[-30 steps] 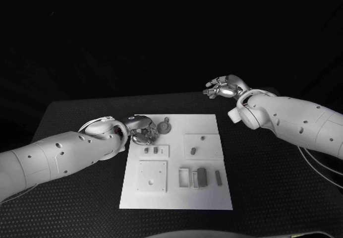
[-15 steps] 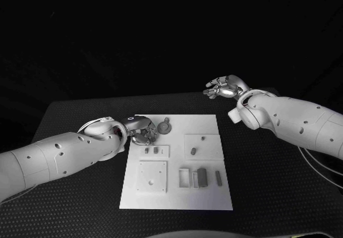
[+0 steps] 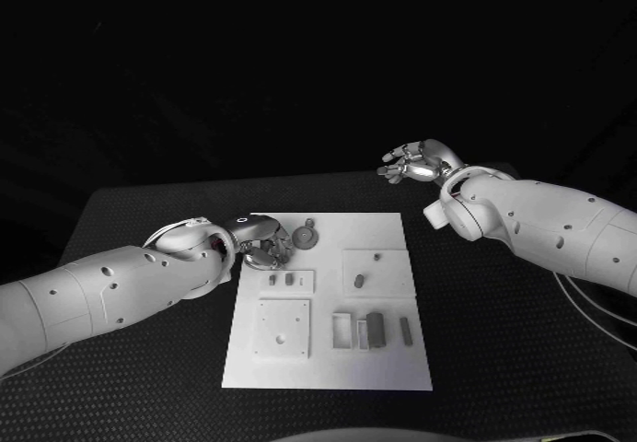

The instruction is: Assemble the parts on the task board

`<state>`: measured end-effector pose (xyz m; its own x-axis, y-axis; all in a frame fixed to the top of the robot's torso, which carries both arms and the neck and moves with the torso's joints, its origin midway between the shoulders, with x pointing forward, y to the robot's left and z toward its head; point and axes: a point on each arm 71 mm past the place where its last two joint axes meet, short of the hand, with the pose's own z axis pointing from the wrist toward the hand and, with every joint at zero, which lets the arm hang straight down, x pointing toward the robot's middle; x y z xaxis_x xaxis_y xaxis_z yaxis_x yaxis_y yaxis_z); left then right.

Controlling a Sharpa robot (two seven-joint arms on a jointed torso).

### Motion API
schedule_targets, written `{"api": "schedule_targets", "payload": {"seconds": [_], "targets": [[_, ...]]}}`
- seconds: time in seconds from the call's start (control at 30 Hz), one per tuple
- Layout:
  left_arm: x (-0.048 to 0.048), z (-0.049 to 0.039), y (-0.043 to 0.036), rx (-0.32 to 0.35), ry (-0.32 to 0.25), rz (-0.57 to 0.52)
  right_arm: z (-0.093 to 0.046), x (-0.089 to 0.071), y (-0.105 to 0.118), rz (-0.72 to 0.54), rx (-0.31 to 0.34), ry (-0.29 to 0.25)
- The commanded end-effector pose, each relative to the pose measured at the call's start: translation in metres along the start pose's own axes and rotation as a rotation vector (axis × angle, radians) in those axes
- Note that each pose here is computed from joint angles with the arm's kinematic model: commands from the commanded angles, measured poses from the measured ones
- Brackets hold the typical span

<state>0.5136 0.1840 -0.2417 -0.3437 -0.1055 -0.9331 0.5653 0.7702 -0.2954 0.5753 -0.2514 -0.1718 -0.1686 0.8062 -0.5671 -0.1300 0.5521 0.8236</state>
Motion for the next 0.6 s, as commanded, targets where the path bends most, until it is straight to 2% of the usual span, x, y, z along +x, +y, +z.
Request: {"api": "schedule_targets", "payload": {"seconds": [0.03, 0.37, 0.6], "targets": [[-0.0014, 0.0009, -0.0025, 0.013, -0.021, -0.018, 0.0000, 0.0011, 0.0011, 0.001, -0.012, 0.010], [-0.0018, 0.0000, 0.0005, 0.002, -0.023, -0.031, 0.0000, 0.0008, 0.0008, 0.001, -0.011, 0.010], [-0.0030, -0.0058, 0.0068, -0.013, -0.028, -0.081, -0.0016, -0.0042, -0.0025, -0.002, -0.004, 0.000]]}}
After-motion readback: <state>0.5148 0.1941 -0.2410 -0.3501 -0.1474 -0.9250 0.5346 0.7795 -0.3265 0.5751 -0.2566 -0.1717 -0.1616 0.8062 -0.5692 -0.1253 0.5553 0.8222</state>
